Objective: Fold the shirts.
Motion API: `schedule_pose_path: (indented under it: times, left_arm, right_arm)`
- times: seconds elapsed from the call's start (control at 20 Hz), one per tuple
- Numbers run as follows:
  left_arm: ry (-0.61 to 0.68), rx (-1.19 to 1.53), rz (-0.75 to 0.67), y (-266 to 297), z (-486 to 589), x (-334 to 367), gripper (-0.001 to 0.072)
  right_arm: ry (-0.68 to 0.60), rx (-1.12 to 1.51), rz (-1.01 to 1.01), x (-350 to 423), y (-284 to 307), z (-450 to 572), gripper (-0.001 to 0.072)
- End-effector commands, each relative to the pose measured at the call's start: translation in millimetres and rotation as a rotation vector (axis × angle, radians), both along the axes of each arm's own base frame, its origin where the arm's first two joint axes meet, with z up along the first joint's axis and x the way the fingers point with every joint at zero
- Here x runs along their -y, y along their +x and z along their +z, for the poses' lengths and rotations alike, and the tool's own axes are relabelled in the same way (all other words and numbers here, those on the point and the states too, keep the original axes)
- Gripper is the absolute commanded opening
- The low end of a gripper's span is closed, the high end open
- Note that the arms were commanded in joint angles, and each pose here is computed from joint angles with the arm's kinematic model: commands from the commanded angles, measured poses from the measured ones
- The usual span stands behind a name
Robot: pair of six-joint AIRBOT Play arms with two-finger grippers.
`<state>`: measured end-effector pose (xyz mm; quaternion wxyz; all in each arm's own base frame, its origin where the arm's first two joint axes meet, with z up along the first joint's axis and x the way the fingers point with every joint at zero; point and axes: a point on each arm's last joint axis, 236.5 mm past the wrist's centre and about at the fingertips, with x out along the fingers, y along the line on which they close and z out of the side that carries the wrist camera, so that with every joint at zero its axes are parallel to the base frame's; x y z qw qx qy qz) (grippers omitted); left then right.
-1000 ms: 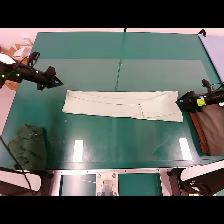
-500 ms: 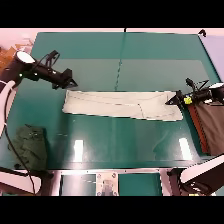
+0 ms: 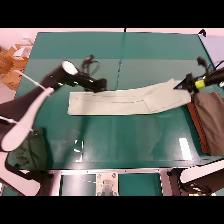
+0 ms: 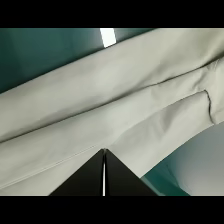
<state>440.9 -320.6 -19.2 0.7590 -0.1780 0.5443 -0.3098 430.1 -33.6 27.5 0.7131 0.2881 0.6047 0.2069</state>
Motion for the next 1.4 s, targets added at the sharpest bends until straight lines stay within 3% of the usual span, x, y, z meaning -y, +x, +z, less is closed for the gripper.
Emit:
schedule_pose_path:
  times: [0.0,0.35,0.6,0.8,0.9,1.15,1.25,1.35]
  left_arm:
    - [-0.018,0.046,-0.042,-18,-28,71,0.0019]
    - [-0.059,-0.052,-0.112,-32,-65,142,0.0019]
    - [-0.051,-0.077,-0.134,-31,-71,140,0.0019]
    - [-0.055,-0.137,-0.301,-29,-17,103,0.0018]
    - [0.072,-0.148,-0.353,-19,4,49,0.0018]
    - [0.655,-0.062,-0.148,14,34,-148,0.0017]
    - [0.752,-0.033,-0.08,15,60,-193,0.0018]
    - [0.771,-0.027,-0.052,10,82,-221,0.0018]
  right_arm:
    - [-0.009,0.074,0.077,-30,-9,77,0.0018]
    - [-0.033,0.118,0.18,-81,-27,121,0.0018]
    - [-0.034,0.116,0.179,-85,-31,126,0.0018]
    - [0.0,0.12,0.182,-102,-35,139,0.0018]
    - [0.023,0.135,0.225,-126,-39,147,0.0018]
    - [0.048,0.191,0.306,-221,-35,150,0.0018]
    - [0.067,0.23,0.339,-274,-31,144,0.0019]
    - [0.1,0.233,0.376,-339,-31,123,0.0019]
